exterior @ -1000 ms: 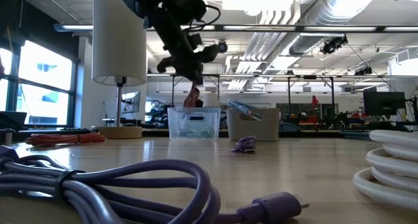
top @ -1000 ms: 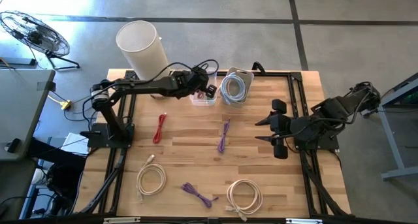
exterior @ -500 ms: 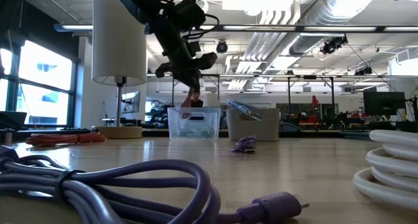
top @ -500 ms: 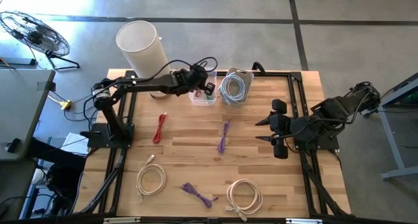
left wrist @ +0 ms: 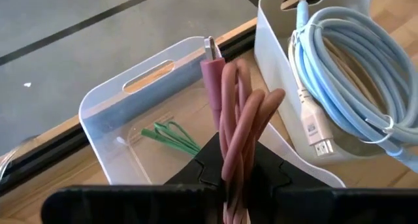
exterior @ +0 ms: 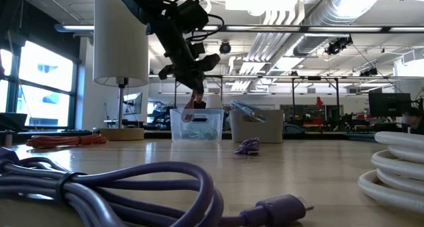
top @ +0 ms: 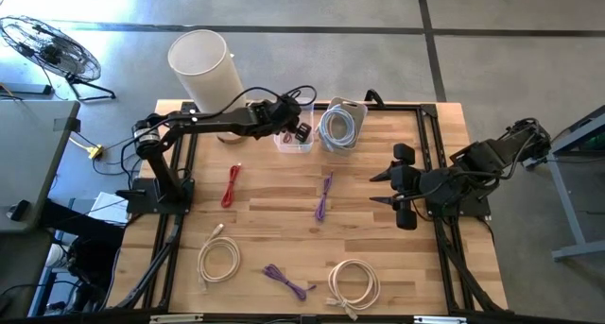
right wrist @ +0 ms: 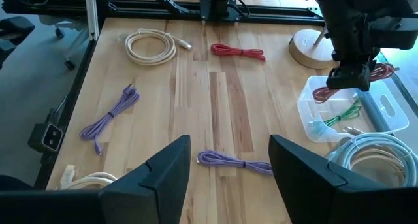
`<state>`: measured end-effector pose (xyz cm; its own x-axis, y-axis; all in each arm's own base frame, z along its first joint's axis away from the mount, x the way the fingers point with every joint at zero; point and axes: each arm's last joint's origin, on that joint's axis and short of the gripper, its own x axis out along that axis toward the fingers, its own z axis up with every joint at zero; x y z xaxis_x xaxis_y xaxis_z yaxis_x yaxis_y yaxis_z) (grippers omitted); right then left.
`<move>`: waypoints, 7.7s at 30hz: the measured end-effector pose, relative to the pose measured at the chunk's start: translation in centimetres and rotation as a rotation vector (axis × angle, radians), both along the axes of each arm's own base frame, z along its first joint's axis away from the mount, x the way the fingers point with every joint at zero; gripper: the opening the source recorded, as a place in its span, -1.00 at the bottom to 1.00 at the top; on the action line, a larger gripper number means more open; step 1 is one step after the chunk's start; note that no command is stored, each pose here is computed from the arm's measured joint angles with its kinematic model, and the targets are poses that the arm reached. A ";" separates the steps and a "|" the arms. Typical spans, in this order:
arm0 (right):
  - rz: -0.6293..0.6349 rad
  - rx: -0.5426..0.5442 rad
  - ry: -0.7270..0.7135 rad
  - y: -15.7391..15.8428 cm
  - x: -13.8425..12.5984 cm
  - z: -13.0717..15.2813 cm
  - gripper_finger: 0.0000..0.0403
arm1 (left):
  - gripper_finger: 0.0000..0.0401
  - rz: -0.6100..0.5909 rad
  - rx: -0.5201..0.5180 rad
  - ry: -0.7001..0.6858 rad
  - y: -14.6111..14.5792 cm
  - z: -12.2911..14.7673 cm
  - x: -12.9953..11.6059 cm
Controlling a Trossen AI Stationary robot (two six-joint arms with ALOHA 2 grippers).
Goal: Pick & Place USB Port
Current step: Put the pink charger cable into the transparent bin, then put the red charger cable into the transparent bin
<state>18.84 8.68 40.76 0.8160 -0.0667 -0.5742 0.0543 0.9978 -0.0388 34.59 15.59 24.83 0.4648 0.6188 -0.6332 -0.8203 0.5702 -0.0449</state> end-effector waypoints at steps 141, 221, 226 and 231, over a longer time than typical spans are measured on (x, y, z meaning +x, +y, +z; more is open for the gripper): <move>0.065 -0.037 0.057 0.0 -0.2 -0.4 -0.01 | 0.27 -0.083 -0.654 0.631 -14.0 -7.7 -12.5; 0.047 0.021 0.067 0.0 -0.3 -0.4 -0.01 | -0.94 -0.248 -0.057 -0.364 -5.9 12.3 -2.7; 0.065 0.057 0.069 0.7 -0.6 -0.4 -0.01 | -0.94 -0.151 -0.118 -0.411 -4.3 10.7 -1.3; 0.063 0.064 0.059 1.7 -1.1 -0.5 -0.01 | -0.94 0.012 -0.172 -0.419 -3.7 8.3 0.2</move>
<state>17.79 10.39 40.28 0.7823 0.0225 -0.6225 -0.0095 0.9997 0.0242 34.83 11.89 33.14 0.6963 0.5284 -0.4858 -0.7178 0.5157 -0.4678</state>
